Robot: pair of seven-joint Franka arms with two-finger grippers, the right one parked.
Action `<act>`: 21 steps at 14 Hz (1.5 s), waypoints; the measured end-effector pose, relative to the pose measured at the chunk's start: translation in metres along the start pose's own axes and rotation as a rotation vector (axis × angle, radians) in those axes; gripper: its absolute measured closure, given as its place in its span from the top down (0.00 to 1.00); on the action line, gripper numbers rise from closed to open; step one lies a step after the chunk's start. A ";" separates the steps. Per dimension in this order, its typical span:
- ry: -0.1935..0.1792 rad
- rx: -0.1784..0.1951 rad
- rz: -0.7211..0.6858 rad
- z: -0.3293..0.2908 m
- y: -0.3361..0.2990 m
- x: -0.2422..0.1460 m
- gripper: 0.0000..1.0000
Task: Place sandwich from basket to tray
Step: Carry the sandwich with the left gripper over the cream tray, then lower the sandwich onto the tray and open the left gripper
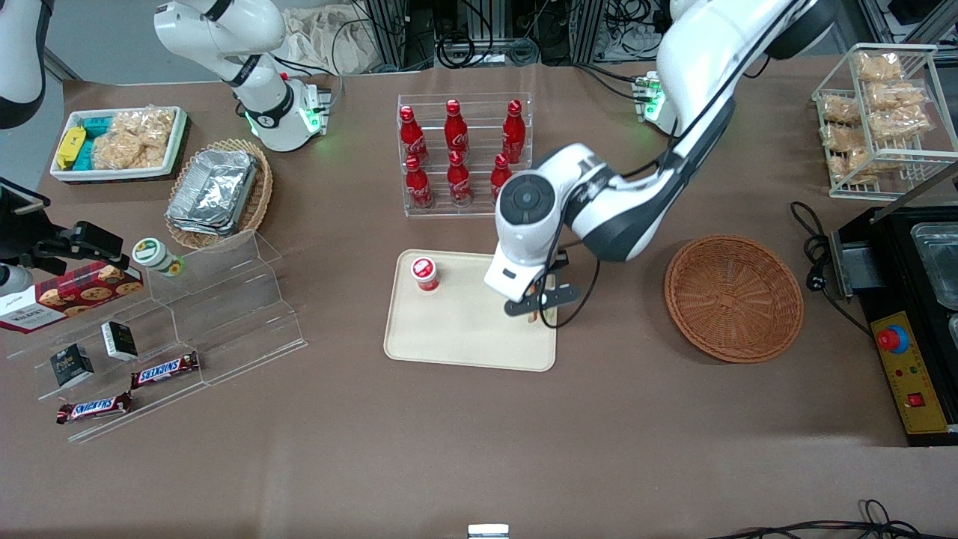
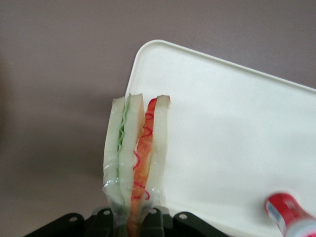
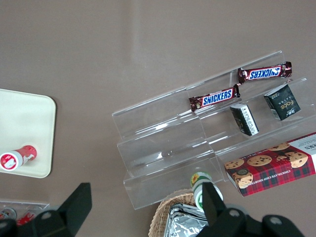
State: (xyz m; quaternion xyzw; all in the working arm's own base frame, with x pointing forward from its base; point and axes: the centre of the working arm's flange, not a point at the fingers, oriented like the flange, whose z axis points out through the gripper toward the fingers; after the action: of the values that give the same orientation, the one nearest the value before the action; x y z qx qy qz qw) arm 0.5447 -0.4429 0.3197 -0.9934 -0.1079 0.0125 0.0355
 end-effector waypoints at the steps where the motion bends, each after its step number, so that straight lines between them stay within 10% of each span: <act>1: -0.004 -0.012 -0.005 0.018 0.003 0.005 0.18; 7: -0.008 -0.031 -0.035 0.079 -0.002 0.030 0.21; 13: 0.005 -0.055 -0.094 0.075 0.001 0.037 0.80; 15: 0.043 -0.084 -0.152 0.042 0.001 0.046 0.99; 21: 0.168 -0.084 -0.414 -0.147 -0.100 0.086 1.00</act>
State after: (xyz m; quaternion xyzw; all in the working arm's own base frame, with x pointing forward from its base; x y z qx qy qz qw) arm 0.6123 -0.3365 0.4721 -0.9483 -0.3064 -0.0821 0.0048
